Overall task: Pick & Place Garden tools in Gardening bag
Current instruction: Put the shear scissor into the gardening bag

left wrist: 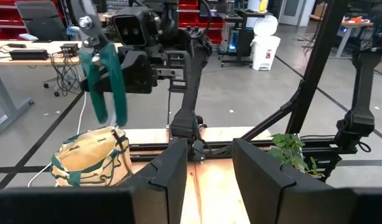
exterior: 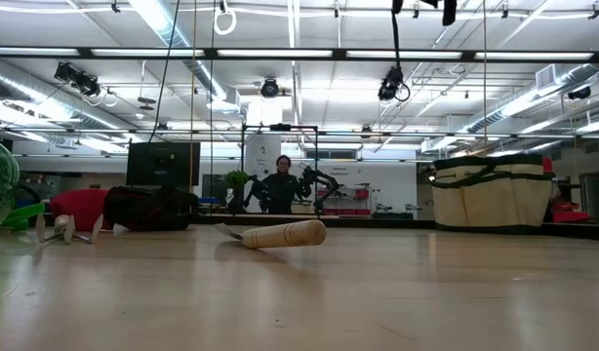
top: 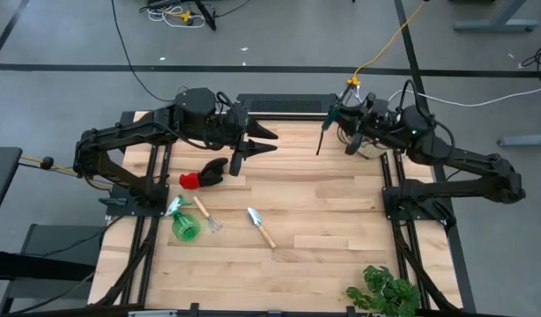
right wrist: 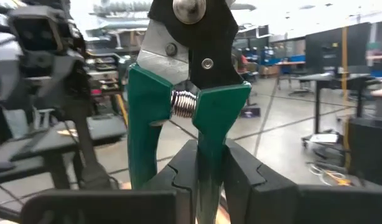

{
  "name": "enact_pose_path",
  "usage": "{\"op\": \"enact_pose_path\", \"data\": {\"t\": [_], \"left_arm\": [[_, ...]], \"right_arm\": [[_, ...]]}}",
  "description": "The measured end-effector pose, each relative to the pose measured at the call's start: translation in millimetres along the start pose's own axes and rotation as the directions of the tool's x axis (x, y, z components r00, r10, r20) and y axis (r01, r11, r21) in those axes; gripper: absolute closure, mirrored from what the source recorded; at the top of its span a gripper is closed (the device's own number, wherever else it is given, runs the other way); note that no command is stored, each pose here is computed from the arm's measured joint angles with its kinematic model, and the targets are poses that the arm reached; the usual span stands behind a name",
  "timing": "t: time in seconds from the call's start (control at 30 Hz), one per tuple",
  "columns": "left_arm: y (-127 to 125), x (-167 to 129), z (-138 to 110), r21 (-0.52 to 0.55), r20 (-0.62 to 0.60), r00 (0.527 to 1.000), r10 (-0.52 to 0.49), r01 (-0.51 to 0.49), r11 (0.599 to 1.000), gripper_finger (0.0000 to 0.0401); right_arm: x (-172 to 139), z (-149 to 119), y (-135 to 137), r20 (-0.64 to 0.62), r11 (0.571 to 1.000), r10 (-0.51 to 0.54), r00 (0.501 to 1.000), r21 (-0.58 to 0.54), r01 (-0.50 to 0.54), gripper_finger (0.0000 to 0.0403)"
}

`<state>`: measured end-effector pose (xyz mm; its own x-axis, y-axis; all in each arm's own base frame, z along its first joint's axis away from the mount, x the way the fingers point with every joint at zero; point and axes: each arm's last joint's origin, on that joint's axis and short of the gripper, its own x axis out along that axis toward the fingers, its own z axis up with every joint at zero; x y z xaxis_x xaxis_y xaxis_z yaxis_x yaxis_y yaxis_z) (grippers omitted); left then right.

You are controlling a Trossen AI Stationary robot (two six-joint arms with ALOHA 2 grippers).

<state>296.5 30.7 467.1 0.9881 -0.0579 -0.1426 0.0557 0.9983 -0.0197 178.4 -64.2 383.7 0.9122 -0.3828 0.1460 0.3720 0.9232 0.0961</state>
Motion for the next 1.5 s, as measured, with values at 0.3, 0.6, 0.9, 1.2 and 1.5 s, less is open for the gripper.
{"op": "enact_pose_path", "data": {"t": [0.3,0.6,0.9,1.2,1.5], "left_arm": [[0.1,0.0,0.0,0.000,0.000,1.000,0.001,-0.001,1.000,0.0268],[0.2,0.1,-0.1,0.005,-0.001,1.000,0.005,-0.005,1.000,0.0268],[0.6,0.1,-0.1,0.006,-0.001,1.000,0.020,-0.020,1.000,0.0268],[0.7,0.1,-0.2,0.005,-0.001,1.000,0.020,-0.020,1.000,0.0268],[0.7,0.1,-0.2,0.005,-0.001,1.000,0.020,-0.020,1.000,0.0268]], "right_arm": [[-3.9,10.3,-27.1,-0.112,0.976,-0.206,0.972,-0.098,0.195,0.0355],[-15.4,27.3,-48.6,-0.241,0.898,-0.425,0.873,-0.237,0.371,0.0355],[-18.8,14.8,-66.0,-0.354,0.854,-0.517,0.779,-0.276,0.442,0.0355],[-21.2,-8.0,-85.0,-0.532,0.805,-0.591,0.607,-0.335,0.490,0.0355],[-26.0,-26.7,-95.7,-0.646,0.742,-0.649,0.403,-0.420,0.522,0.0355]]}}
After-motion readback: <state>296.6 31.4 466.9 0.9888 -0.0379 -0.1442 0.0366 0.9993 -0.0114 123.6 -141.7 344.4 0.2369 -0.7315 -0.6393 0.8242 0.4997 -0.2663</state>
